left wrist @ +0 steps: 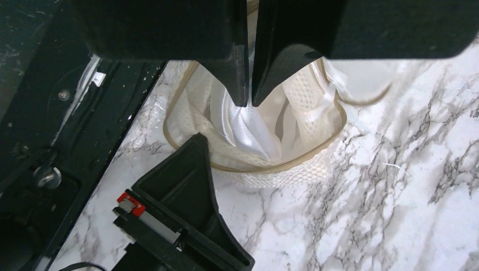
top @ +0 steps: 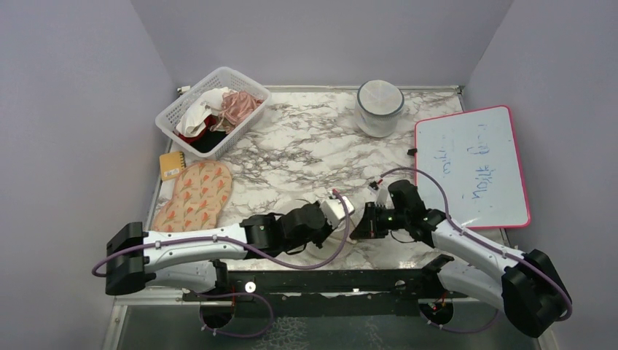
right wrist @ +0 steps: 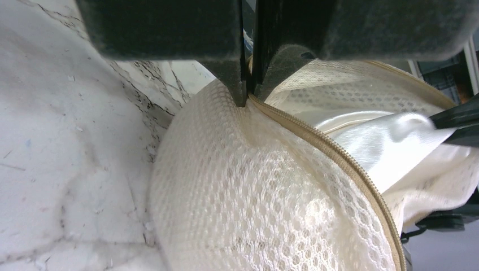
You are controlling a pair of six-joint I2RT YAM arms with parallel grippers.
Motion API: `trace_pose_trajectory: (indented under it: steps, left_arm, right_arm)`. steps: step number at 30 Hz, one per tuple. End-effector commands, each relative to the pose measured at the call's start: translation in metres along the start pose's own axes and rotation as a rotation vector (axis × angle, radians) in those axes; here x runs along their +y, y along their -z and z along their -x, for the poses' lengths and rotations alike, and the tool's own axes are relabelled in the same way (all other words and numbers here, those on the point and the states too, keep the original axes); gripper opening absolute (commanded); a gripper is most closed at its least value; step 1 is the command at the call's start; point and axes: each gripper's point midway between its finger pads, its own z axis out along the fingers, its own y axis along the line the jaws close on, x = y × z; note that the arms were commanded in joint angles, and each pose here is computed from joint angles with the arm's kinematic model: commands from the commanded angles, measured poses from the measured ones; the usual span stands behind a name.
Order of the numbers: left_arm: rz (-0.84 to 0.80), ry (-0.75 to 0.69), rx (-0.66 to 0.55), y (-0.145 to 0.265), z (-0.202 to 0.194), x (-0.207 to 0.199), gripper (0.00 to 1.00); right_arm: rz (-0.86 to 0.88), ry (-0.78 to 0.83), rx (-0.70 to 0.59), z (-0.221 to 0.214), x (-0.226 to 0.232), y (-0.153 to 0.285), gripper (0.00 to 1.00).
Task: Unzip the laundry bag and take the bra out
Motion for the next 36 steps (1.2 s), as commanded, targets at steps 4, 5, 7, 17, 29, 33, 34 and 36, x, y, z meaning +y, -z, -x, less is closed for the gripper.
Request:
trace_pose_trajectory:
  steps: [4,5,7,17,29,33,34,36]
  left_arm:
    - [-0.04,0.038,-0.267,0.027,0.036,0.001,0.0]
    - [-0.05,0.033,-0.289,0.03,0.038,0.001,0.0]
    - [-0.064,0.018,-0.32,0.035,0.04,0.0,0.0]
    - [-0.21,-0.123,-0.398,0.044,0.047,-0.023,0.0]
    - [-0.178,-0.161,-0.65,0.08,0.102,-0.016,0.0]
    - [-0.092,-0.161,-0.691,0.09,0.107,0.002,0.0]
    - [-0.058,-0.141,-0.679,0.089,0.106,0.008,0.0]
    - [-0.025,-0.073,-0.595,0.079,0.099,0.014,0.0]
  right_arm:
    - [-0.06,0.071,-0.154,0.041,0.015,0.016,0.05]
    - [-0.066,0.069,-0.167,0.043,0.015,0.018,0.05]
    - [-0.069,0.07,-0.191,0.048,0.018,0.021,0.05]
    - [0.013,0.111,-0.188,0.062,0.044,0.021,0.06]
    - [-0.075,0.097,-0.257,0.088,0.042,0.026,0.06]
    - [-0.101,0.109,-0.282,0.092,0.04,0.032,0.06]
    - [-0.094,0.117,-0.281,0.092,0.042,0.032,0.05]
    - [-0.074,0.134,-0.279,0.091,0.044,0.031,0.04]
